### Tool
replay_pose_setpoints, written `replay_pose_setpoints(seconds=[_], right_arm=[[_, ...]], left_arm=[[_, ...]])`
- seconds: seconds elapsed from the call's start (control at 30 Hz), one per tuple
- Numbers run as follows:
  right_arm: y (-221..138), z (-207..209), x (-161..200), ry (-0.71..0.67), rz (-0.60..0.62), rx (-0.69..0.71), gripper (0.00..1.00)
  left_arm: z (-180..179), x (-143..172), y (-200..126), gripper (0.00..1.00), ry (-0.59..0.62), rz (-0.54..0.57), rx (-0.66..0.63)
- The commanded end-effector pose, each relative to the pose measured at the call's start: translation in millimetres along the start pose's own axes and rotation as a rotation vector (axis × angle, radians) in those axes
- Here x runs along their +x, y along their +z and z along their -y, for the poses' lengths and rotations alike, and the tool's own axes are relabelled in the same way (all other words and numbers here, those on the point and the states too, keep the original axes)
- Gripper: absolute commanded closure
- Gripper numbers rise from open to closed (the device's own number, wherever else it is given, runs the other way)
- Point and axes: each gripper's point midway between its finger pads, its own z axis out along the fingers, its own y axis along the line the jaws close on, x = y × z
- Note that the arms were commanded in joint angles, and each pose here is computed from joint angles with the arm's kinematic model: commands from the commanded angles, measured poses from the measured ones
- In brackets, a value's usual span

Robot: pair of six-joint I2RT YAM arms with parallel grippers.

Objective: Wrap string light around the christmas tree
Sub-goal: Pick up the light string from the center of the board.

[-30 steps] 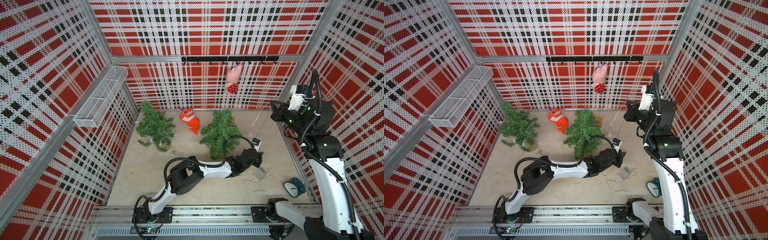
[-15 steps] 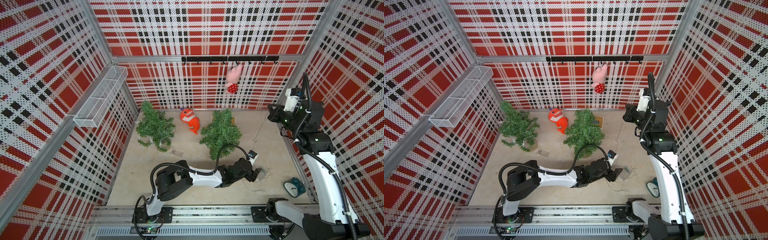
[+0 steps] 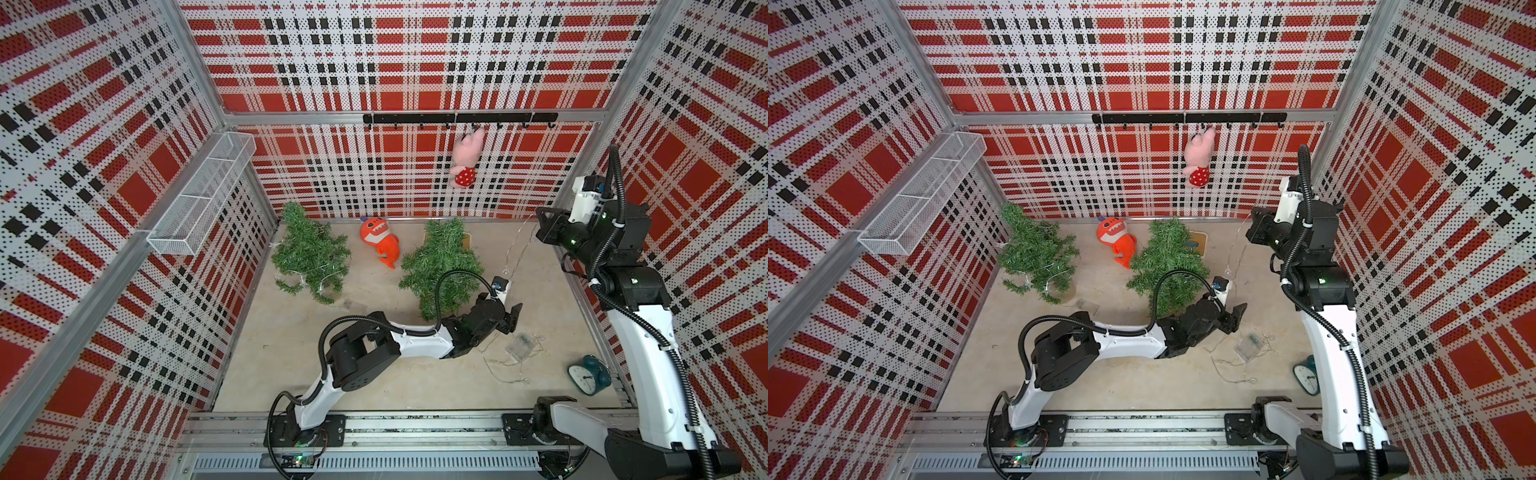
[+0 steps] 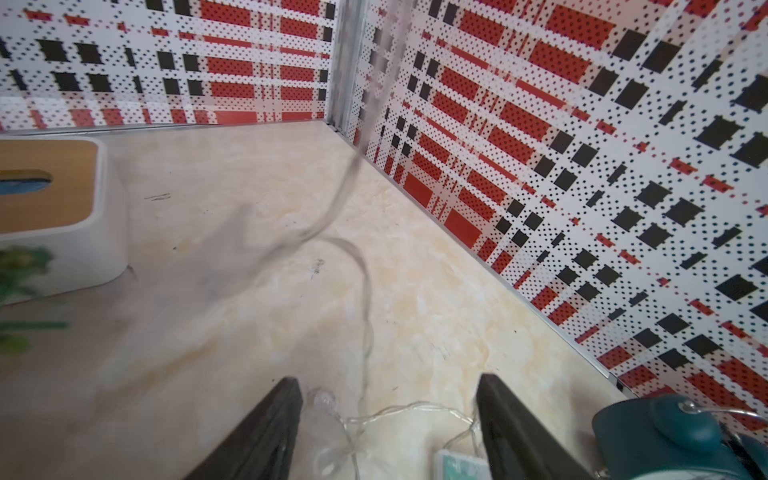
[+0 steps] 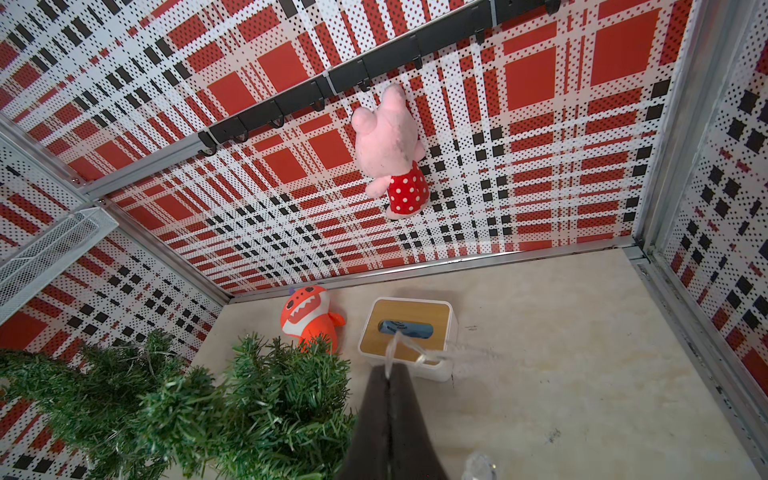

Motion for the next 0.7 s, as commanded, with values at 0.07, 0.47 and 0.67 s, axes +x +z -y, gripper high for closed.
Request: replay_pose_setpoints(seconds=[0.07, 0.47, 0.67], right_arm=[[-14.7, -1.8, -12.3, -0.028, 0.038, 0.007, 1.00], [-1.5, 37.0, 57.1, -0.027, -0.094, 0.115, 1.00], [4.6, 26.4, 125.1, -0.044, -0.217, -0.049, 0.98]], left_arm=[[1.9, 6.2, 16.2, 0.55, -0.012, 0.020, 0.013], [7.9, -128.3, -102.1, 1.00, -0.040, 0.159, 0.029], [4.3, -159.7, -104.3, 1.00, 0.034, 0.088, -0.017]])
